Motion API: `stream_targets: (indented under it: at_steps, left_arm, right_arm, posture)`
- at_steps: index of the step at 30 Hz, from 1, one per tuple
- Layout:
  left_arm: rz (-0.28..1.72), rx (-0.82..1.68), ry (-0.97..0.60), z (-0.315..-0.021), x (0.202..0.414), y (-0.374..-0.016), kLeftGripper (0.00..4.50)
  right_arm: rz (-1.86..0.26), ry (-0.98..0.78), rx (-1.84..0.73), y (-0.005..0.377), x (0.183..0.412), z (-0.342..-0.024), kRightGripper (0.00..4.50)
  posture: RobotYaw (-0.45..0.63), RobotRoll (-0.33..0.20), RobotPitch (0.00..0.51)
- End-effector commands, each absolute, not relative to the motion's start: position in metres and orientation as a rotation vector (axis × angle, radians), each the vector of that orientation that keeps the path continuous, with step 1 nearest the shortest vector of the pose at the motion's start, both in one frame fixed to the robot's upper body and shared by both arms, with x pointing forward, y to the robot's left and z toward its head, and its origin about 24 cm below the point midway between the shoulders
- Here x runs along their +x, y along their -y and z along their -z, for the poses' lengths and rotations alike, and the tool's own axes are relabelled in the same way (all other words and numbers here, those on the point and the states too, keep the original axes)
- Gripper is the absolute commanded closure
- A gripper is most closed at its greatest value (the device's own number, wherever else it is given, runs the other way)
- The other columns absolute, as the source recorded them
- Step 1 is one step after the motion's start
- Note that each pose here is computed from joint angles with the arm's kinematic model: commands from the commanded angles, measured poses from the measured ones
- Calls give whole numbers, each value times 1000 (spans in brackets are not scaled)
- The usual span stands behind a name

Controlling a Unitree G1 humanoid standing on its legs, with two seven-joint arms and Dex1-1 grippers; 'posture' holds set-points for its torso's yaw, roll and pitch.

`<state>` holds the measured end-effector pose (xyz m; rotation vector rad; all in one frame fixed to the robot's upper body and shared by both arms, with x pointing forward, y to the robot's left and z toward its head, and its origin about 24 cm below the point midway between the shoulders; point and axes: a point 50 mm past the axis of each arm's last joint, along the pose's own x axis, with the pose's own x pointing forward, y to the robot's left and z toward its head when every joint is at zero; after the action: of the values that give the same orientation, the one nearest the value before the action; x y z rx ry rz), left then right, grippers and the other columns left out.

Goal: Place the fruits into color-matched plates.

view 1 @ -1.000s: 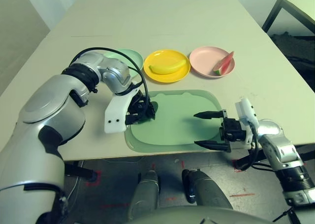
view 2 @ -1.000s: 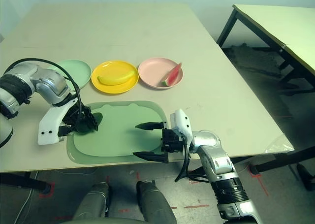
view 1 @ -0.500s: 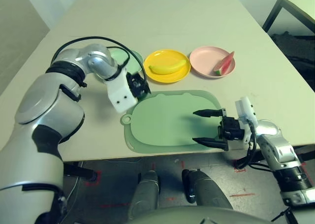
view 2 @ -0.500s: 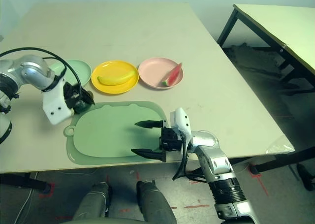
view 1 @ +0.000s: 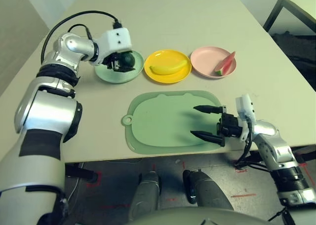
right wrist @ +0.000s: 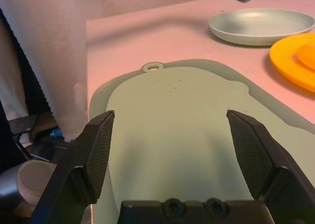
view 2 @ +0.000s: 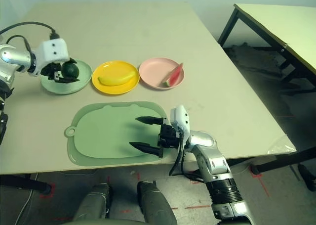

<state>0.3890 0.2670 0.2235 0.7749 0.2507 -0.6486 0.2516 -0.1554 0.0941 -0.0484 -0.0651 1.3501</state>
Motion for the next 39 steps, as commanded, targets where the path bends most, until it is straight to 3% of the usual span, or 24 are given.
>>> stream_targets:
  at_steps: [1,11,32,39]
  left_arm:
    - [488,539,-240,-216,388,-284,1360]
    - [248,243,-208,-187,387,-298,1360]
    - [201,208,-251,-160,390,-287,1361]
    - [202,207,-250,-159,390,-286,1361]
  right_arm:
    - [-1304,70,-64,160,254,-94,0]
    - [-1278,69,-74,160,252,-92,0]
    - [-1229,57,-83,163,249,-91,0]
    - [-1088,146,-70,162,258,-99,0]
  posture:
    - [-68,0,140]
    - [-65,0,156]
    - [-84,0,177]
    - [-88,0,178]
